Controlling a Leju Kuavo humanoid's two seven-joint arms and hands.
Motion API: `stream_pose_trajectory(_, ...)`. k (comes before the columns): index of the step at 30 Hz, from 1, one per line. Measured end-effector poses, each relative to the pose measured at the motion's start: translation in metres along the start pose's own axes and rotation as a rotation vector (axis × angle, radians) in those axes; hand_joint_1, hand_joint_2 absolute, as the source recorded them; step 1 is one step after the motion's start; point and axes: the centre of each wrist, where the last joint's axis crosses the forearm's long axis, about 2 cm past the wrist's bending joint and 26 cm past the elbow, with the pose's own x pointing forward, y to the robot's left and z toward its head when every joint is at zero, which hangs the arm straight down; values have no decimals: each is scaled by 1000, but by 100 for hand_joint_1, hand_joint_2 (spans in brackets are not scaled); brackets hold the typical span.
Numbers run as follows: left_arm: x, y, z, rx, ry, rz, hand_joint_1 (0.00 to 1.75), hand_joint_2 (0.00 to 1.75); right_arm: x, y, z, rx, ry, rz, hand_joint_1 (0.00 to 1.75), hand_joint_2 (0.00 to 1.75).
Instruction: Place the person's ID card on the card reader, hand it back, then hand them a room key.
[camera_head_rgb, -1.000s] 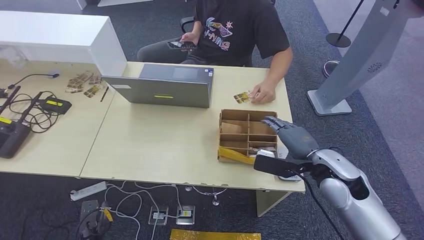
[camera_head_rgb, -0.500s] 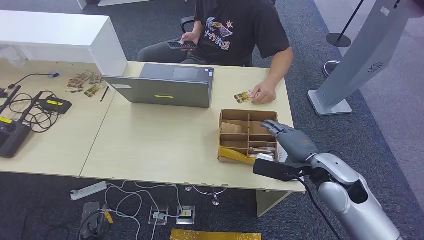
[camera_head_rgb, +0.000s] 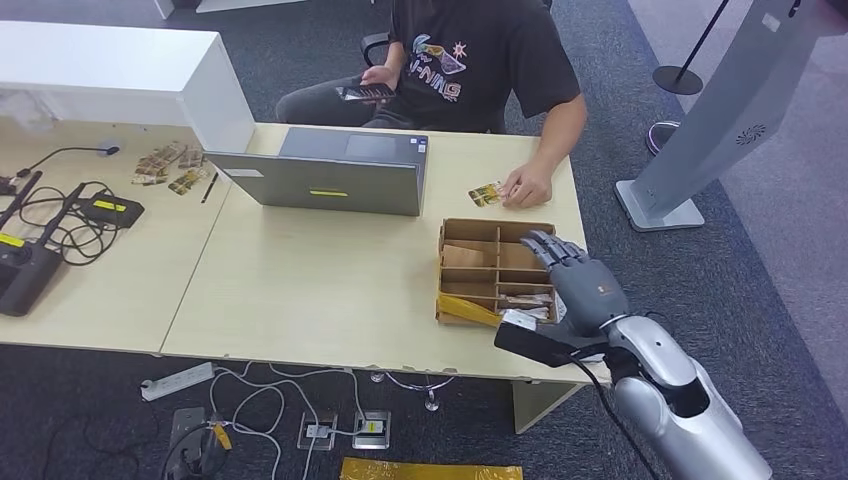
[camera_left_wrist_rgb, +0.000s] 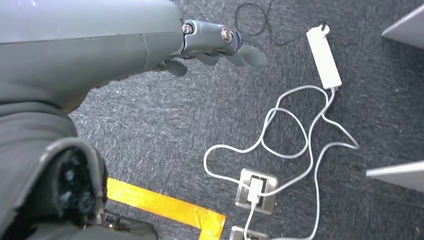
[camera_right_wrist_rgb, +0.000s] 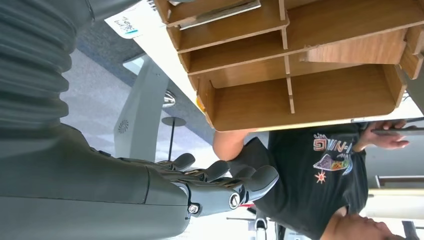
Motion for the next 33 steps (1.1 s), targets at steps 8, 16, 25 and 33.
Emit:
stream_pose_trajectory(8, 2, -5, 5, -24, -16, 1, 0, 0, 7, 30, -5, -88, -6, -9, 0, 175)
stream_pose_trajectory(16, 3, -8, 8, -51, -36, -11, 0, 0, 12, 51, -7, -42, 1, -21, 0, 175)
stream_pose_trajectory(25, 4, -10, 9, -61, -30, 6, 0, 0, 13, 64, -8, -45, -2, -45, 0, 175)
stream_pose_trajectory(33, 12, 1, -1, -93, 1, 10, 0, 0, 15, 73, -16, -32, 3, -60, 0, 175)
